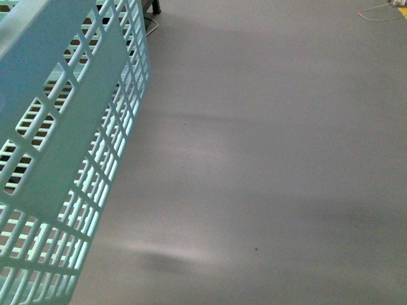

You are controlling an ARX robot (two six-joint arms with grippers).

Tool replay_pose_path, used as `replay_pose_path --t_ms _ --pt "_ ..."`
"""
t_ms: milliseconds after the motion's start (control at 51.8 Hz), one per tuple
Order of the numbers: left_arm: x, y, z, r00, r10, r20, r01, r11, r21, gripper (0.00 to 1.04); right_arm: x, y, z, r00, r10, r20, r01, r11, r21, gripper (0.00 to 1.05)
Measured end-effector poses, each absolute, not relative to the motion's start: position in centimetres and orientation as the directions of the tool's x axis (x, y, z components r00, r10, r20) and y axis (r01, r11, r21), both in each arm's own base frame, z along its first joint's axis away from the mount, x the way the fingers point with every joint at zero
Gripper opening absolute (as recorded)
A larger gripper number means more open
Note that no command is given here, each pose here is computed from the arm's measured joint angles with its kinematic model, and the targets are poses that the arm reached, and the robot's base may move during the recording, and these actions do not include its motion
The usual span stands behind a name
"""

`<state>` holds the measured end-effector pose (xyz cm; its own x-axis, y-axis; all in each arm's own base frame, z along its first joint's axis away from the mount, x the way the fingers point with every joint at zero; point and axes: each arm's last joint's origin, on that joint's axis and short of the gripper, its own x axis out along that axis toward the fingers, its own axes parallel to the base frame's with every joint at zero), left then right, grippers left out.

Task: Pick lemon and mango into basket

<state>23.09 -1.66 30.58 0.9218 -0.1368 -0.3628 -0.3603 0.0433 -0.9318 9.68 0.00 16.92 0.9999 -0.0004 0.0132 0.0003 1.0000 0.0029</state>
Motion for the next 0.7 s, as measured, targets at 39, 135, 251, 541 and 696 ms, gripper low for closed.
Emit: replay_pose_path --t_ms 39,135,251,541,696 --pt "23.09 -1.66 30.58 0.922 -0.137 -0.363 -0.360 0.044 -0.932 0.29 9.68 0.00 16.92 1.000 0.000 0.013 0.000 1.000 0.003 0.96" --pt "23.09 -1.66 30.57 0.922 -0.137 -0.363 -0.361 0.043 -0.932 0.29 9.68 0.00 16.92 1.000 0.000 0.013 0.000 1.000 0.003 0.96" --pt "23.10 -1.66 30.60 0.922 -0.137 -0.362 -0.360 0.043 -0.932 0.29 9.68 0.00 16.92 1.000 0.000 0.013 0.000 1.000 0.002 0.96" --pt "23.09 -1.66 30.64 0.922 -0.137 -0.361 -0.359 0.043 -0.933 0.29 9.68 0.00 16.92 1.000 0.000 0.013 0.000 1.000 0.003 0.96" --pt "23.09 -1.66 30.64 0.922 -0.137 -0.361 -0.359 0.043 -0.933 0.29 9.68 0.00 16.92 1.000 0.000 0.013 0.000 1.000 0.003 0.96"
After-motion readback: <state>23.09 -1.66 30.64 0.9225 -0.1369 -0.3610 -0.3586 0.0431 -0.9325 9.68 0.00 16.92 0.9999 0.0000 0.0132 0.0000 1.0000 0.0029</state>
